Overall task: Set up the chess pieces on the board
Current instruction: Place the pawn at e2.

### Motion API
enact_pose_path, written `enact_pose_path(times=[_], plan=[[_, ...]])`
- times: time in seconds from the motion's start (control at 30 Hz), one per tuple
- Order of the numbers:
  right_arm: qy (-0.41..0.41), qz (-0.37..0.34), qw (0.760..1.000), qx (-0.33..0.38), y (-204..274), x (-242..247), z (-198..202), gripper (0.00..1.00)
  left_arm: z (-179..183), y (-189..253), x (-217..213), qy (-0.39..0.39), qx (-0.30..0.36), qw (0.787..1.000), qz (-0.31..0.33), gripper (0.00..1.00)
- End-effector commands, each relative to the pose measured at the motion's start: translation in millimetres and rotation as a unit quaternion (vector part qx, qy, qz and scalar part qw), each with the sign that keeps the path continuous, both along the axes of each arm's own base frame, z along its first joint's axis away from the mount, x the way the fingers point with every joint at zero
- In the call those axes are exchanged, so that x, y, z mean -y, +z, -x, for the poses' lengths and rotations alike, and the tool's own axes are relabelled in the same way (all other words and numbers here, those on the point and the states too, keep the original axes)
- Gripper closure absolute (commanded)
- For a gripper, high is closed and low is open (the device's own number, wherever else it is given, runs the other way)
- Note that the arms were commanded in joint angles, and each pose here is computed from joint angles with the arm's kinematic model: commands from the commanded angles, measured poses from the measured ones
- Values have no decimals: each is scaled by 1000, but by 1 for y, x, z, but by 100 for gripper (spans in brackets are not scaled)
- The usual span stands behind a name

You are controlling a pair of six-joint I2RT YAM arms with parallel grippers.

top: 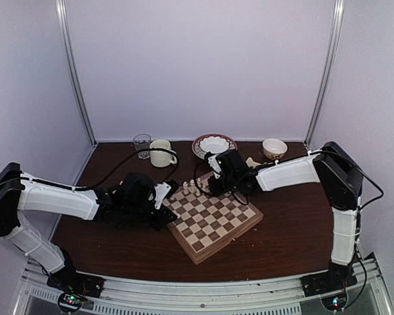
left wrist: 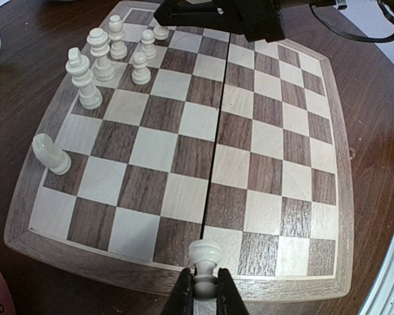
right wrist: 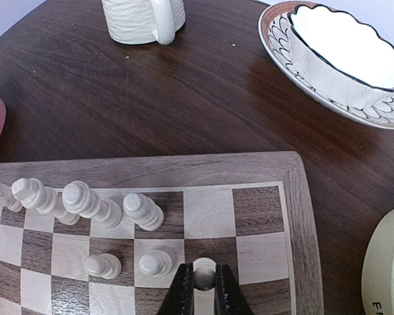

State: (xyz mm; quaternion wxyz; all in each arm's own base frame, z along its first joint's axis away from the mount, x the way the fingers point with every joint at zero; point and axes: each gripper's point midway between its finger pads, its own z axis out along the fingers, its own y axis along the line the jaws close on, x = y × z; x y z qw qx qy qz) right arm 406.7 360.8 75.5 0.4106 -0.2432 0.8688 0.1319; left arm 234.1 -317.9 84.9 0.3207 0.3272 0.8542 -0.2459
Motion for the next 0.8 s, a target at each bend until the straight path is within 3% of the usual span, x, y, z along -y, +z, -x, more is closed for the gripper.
enact_pose_path(times=[0.0,0.43,0.77], plan=[[-6,7,1000,7,1,1,-8,94,-7,12,5,4,7,1000,13,100],[-3,8,1000,17,13,4,-5,94,-7,13,3,7,10,1000,12,100],[46,16,996,73,52,-13,40,94,-21,19,-18,72,40,997,-5,100]])
